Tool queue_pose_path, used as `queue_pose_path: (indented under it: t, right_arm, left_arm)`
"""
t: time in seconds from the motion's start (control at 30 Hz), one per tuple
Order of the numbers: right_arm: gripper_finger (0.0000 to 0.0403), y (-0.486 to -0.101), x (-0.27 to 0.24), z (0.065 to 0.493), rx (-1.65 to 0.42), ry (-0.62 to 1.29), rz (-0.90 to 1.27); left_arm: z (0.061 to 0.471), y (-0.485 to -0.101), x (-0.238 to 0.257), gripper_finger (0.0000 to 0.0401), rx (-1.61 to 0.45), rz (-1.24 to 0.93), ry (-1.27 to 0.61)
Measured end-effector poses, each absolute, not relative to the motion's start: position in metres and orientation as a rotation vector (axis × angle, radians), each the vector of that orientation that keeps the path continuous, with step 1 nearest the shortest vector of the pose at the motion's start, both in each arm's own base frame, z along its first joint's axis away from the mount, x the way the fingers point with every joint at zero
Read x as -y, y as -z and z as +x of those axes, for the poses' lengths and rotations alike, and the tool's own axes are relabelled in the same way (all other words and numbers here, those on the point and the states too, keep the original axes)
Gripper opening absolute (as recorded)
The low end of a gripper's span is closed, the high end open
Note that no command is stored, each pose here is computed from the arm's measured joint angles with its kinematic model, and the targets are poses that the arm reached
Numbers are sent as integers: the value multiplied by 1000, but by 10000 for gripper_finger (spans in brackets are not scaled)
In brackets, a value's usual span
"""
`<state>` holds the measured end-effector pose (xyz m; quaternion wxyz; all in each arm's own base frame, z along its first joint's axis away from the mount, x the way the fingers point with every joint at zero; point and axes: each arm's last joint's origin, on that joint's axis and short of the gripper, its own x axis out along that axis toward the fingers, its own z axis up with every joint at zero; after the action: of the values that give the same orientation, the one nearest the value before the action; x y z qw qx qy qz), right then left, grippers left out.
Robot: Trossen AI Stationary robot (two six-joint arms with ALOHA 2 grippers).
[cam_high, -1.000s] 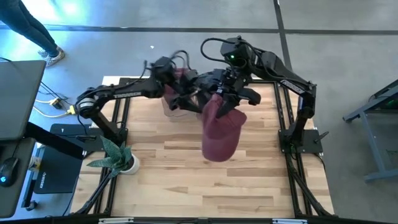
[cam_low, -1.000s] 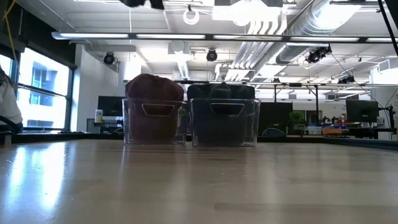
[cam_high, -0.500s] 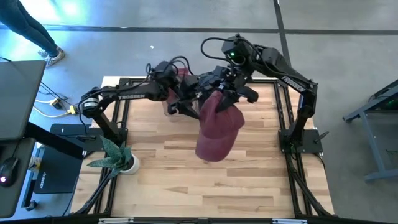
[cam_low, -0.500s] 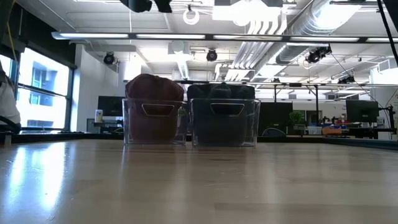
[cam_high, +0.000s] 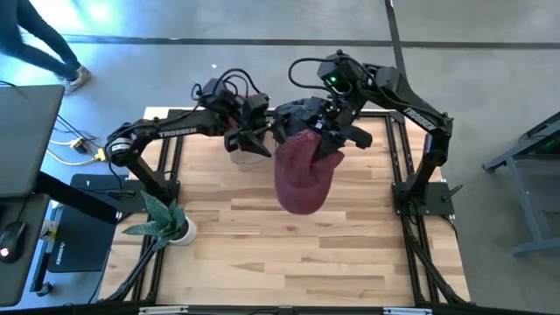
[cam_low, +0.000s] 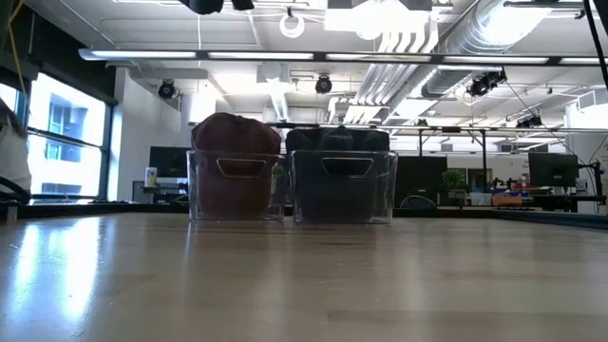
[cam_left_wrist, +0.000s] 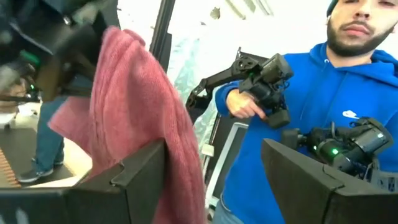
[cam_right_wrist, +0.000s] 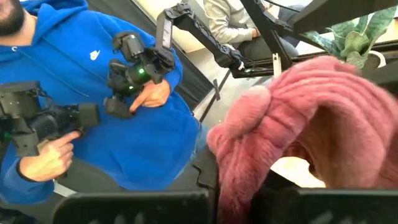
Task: Pick & Place hat
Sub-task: Put the red cap into the left bin
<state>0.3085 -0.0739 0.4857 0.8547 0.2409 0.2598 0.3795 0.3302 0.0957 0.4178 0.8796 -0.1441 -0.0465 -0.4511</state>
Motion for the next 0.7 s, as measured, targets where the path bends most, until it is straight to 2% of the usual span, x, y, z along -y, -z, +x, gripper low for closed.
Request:
queue_pose_path:
  t: [0.37, 0.53, 0.7]
  right_arm:
    - [1, -491, 63, 312, -508, -832, 451]
    - [1, -496, 63, 316, -453, -844, 404]
    - [2, -497, 64, 316, -437, -833, 388]
  left_arm:
    - [321, -411, -134, 233, 39, -337, 826]
    - [331, -400, -131, 231, 21, -345, 795]
    - [350, -382, -120, 231, -27, -386, 839]
